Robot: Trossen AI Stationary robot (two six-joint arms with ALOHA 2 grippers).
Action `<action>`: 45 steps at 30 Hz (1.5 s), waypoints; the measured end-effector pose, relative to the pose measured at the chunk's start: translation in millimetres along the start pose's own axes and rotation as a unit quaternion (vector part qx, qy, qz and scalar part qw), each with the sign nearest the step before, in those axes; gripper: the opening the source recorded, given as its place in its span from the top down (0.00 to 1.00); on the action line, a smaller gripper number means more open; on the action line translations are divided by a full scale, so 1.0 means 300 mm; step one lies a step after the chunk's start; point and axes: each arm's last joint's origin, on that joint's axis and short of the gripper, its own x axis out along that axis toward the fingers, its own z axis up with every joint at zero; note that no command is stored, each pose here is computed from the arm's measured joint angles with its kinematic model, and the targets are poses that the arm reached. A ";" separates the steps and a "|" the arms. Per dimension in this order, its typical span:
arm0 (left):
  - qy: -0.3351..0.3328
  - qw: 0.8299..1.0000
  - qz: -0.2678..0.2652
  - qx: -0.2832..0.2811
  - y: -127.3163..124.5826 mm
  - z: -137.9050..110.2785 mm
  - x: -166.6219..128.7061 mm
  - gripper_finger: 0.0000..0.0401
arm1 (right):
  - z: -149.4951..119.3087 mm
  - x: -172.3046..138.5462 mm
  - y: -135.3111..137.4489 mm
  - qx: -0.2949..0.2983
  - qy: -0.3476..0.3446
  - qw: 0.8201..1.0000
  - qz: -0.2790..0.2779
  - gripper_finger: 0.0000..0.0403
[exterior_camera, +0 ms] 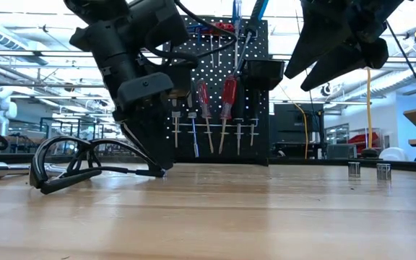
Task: Hang tools onto peg board
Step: Put the left socket into the black bin on the peg board
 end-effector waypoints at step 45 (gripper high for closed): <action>-0.196 0.967 -0.114 0.117 -0.070 0.080 -0.262 0.87 | 0.037 -0.006 0.104 -0.102 -0.119 0.984 0.082 0.42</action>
